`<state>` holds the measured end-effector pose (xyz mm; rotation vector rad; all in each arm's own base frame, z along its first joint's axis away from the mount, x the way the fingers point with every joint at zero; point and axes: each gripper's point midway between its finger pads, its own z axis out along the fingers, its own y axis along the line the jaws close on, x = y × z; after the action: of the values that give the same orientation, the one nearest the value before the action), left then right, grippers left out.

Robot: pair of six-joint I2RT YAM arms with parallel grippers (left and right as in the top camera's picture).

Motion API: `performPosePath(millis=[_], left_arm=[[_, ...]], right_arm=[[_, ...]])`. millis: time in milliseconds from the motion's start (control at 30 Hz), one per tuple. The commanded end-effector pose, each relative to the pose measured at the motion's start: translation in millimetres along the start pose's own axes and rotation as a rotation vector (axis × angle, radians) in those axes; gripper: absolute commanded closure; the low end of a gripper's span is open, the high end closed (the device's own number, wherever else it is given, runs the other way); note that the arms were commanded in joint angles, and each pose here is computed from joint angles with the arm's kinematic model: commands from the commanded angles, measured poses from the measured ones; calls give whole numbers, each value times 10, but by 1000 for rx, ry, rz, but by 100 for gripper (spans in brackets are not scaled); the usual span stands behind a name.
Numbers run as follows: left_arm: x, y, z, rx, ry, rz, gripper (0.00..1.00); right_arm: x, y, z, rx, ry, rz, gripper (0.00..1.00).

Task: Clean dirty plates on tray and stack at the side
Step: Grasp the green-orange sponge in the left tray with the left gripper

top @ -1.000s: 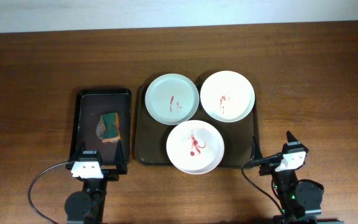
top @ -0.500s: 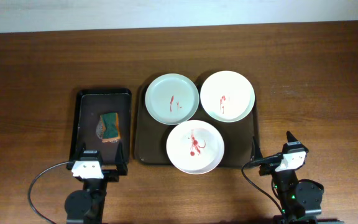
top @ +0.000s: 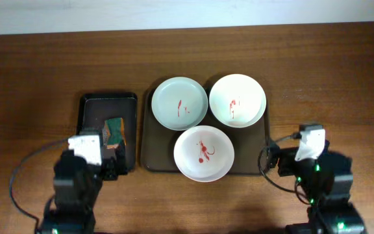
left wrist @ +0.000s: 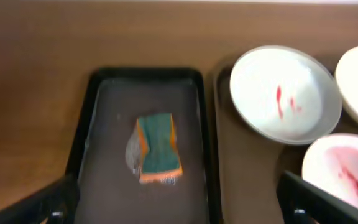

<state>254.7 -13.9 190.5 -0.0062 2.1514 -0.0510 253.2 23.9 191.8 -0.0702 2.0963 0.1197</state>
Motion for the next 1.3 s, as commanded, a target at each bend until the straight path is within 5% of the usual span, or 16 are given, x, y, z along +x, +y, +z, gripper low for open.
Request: performPosePath(millis=[0,200,400,533,667,867,1267], left_arm=[[-195,-36,30,0,139,4,1],[-76,-88,145,10,476,5,0],[-458,68,717,-100,321,-11,1],[-34,110,1229,-142,479,-47,30],[394,145,1514,-173,618,-82,34],[716,161,1714,-184,709,-74,59],[820,224,1723,-220,740,-57,60]], right_arm=[[-212,46,29,-19,130,12,1],[-391,251,139,-136,345,52,1],[-356,310,204,-173,369,62,1],[-350,308,213,-173,372,63,1],[-350,308,213,-173,372,63,1],[-351,308,214,-172,372,63,1],[-351,308,214,-172,372,63,1]])
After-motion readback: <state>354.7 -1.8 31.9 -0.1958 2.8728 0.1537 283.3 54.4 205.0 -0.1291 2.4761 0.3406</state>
